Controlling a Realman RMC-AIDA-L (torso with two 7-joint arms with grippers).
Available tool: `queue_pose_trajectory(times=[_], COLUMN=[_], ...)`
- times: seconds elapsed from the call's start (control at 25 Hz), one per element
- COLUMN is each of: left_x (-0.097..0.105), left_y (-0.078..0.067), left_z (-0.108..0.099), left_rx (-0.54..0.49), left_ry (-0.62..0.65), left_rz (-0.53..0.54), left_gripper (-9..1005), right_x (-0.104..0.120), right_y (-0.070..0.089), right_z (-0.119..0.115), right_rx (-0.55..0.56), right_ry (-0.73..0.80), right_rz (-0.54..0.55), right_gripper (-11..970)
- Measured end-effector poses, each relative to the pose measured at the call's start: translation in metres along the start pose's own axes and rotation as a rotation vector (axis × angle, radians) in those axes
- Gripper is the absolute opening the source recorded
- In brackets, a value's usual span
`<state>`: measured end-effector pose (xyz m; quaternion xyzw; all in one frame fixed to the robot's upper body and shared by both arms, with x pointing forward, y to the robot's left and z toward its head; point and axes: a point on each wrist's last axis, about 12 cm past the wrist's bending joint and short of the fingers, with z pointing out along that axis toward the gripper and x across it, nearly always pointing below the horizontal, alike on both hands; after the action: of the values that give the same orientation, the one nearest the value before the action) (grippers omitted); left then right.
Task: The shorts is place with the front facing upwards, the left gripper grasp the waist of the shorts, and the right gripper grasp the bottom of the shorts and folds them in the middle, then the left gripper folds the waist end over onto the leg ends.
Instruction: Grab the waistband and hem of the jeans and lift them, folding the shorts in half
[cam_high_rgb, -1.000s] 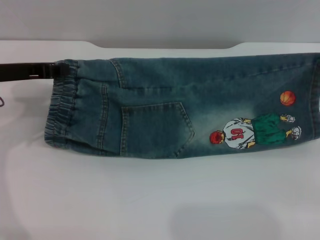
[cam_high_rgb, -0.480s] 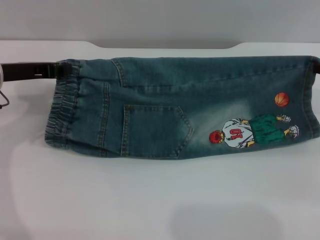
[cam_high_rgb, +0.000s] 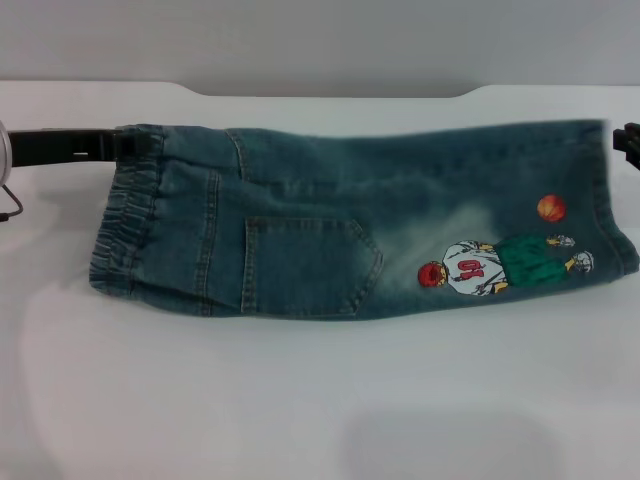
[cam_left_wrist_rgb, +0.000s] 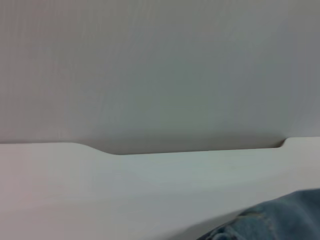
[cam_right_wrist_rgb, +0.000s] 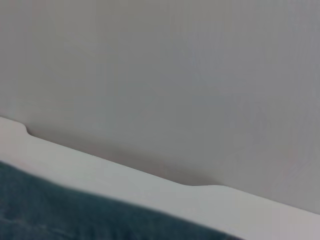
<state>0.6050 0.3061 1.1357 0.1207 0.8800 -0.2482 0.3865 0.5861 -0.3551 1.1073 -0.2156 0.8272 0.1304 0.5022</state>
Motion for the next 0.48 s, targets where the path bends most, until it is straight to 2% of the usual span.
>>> queue_pose_trajectory(times=[0.12, 0.32, 0.48], left_x=[0.0014, 0.0014, 0.0038], left_y=[0.0006, 0.0005, 0.0007], left_z=[0.0008, 0.0017, 0.0035], left_rx=[-0.001, -0.002, 0.001], left_ry=[0.002, 0.0, 0.007], left_rz=[-0.005, -0.007, -0.016], left_gripper=[179, 402, 485], right_x=[0.0001, 0.0003, 0.0009], right_y=[-0.0004, -0.0004, -0.0004], right_z=[0.0002, 0.0005, 0.0002], right_rx=[0.005, 0.008, 0.008], right_ry=[0.0, 0.0, 0.001], right_rz=[0.001, 0.001, 0.002], right_gripper=[128, 228, 309])
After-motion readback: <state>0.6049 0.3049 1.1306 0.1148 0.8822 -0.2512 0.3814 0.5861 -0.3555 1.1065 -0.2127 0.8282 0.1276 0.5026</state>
